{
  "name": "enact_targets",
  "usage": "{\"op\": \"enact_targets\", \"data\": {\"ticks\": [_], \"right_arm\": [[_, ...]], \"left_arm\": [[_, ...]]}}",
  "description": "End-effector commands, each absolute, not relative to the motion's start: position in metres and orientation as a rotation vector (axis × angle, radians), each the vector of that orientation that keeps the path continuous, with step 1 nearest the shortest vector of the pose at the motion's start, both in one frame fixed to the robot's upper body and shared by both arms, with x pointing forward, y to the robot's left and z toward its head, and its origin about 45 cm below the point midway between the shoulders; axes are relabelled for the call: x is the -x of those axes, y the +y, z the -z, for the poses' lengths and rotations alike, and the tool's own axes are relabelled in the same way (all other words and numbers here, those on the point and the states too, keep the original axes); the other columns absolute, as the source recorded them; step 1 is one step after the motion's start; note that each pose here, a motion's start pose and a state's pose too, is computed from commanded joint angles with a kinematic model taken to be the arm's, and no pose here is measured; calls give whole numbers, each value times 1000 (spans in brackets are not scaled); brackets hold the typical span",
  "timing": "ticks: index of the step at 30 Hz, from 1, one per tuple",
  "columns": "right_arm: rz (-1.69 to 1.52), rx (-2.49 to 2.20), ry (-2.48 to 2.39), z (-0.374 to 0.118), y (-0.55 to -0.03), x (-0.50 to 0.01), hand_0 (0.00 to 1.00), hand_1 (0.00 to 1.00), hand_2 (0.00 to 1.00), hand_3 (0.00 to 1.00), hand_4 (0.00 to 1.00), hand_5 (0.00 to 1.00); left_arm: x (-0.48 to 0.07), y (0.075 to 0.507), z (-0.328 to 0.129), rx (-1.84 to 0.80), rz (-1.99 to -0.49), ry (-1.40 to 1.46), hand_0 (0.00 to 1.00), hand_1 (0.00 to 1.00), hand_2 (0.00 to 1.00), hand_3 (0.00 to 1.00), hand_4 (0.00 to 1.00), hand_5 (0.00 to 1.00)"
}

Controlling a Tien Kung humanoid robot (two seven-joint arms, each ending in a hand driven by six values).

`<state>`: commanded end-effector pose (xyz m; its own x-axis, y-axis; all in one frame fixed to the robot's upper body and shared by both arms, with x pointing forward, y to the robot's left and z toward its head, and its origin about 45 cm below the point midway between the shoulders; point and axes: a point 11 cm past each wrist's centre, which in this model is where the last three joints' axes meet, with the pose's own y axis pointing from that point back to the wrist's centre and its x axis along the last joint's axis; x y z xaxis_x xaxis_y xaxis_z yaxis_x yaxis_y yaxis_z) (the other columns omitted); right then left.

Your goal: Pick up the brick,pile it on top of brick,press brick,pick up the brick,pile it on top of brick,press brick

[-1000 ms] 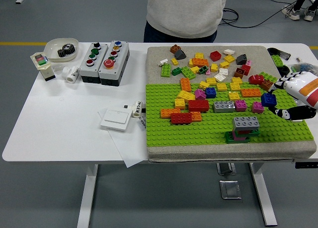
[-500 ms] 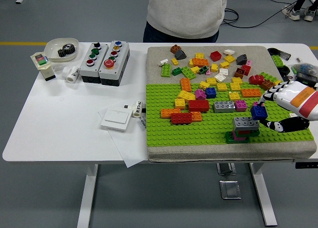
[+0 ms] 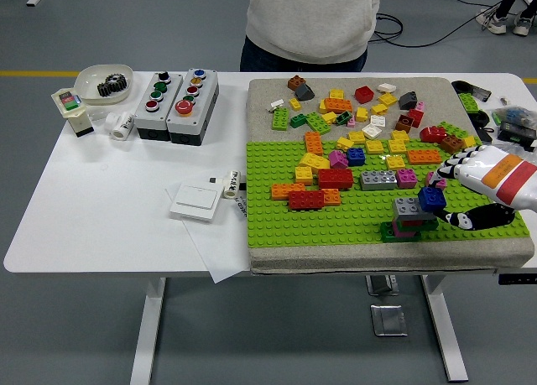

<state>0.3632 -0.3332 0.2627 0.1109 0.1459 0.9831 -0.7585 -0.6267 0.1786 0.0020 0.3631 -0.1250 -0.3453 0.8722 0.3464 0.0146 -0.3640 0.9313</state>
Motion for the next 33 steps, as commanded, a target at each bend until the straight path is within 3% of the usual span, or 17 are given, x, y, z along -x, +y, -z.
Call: {"op": "enact_targets", "data": {"ticks": [33], "right_arm": [[-1633,-1667,-556,-262,-327,-368,618,637,684,541,714,416]], "left_arm": [[-7,363,125,-1240,-1781,1222,618,723,691,552,566,607]]}}
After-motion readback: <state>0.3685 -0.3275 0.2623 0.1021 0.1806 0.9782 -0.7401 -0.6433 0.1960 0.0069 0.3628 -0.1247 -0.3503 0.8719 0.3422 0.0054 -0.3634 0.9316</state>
